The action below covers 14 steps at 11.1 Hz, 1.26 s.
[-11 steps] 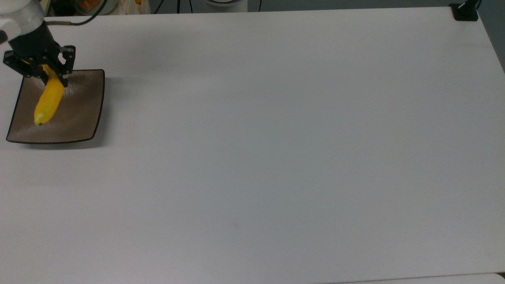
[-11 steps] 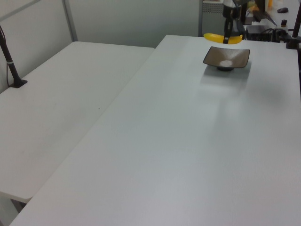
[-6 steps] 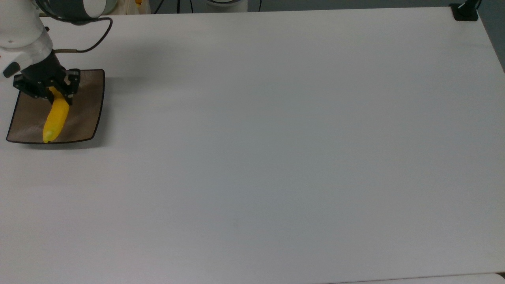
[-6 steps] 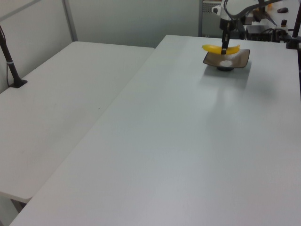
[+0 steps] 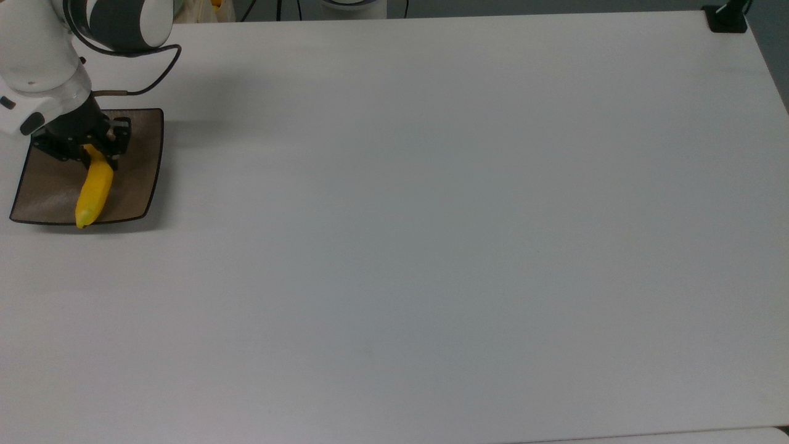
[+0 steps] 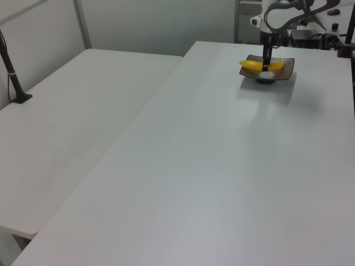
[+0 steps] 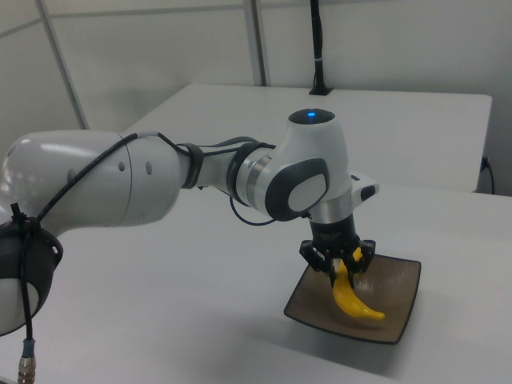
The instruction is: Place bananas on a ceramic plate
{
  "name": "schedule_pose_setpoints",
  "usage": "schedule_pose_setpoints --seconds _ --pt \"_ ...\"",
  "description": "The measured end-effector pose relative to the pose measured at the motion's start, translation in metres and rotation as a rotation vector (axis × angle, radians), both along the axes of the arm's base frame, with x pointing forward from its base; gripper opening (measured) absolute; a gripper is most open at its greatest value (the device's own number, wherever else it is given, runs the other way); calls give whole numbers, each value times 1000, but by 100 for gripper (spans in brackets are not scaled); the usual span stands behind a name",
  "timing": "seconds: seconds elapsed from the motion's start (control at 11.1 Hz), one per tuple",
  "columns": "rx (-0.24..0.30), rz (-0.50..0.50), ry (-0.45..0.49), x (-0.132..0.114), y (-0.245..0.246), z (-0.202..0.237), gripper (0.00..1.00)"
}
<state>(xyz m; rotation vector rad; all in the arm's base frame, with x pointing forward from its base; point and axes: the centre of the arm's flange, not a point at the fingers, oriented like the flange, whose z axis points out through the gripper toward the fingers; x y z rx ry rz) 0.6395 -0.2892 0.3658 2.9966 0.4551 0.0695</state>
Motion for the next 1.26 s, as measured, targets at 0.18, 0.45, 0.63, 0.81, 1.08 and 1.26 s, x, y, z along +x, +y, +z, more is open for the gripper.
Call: schedule_pose_setpoints --seconds 0.18,0.45,0.63,0.81,1.08,1.26 --pt "2 0 5 -1 0 -2 36" --pt "0 -4 5 -2 -2 -2 59" --pt "-5 -7 -3 -3 -4 4 90" --pt "-17 -55 -28 -4 -3 29 100" --pt "-41 -189 -87 -16 20 116 100" --pt "1 -225 -109 -29 60 174 100"
